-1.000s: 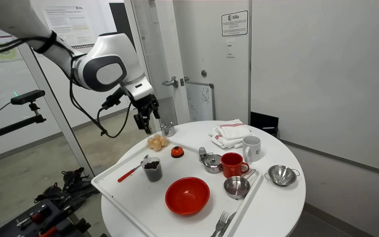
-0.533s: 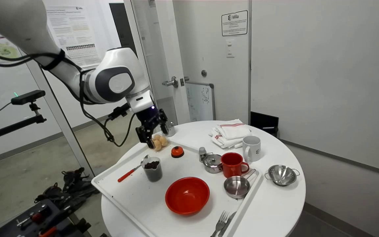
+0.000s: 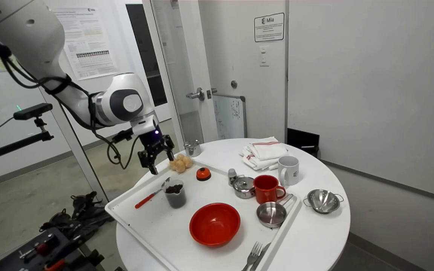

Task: Pick up the cup from the table, pour some of its contents in the orange bowl, and place the cup back on the table.

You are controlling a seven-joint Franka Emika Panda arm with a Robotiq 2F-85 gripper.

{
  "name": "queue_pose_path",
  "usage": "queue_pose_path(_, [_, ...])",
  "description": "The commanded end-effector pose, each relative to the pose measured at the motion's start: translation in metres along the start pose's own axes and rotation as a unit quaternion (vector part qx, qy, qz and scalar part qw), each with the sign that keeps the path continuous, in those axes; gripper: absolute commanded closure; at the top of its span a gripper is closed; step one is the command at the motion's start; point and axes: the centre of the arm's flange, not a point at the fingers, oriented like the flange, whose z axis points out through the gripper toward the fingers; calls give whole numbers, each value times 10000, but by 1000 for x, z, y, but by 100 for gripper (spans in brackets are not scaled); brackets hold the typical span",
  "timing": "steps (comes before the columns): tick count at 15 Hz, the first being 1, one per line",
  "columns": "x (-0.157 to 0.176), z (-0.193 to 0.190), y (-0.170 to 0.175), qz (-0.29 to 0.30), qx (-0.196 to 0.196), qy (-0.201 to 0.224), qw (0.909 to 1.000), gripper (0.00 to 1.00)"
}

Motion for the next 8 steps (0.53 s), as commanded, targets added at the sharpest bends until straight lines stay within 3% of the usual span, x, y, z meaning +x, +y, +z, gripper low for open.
queue_pose_path(1, [-42,16,-23,-96,-192,4,9998,0])
queue_pose_path(5, [-53,38,-35,-23,-394,5,9992,0])
queue_pose_path(8, [-41,62,-44,431,-503,-13,9978,0])
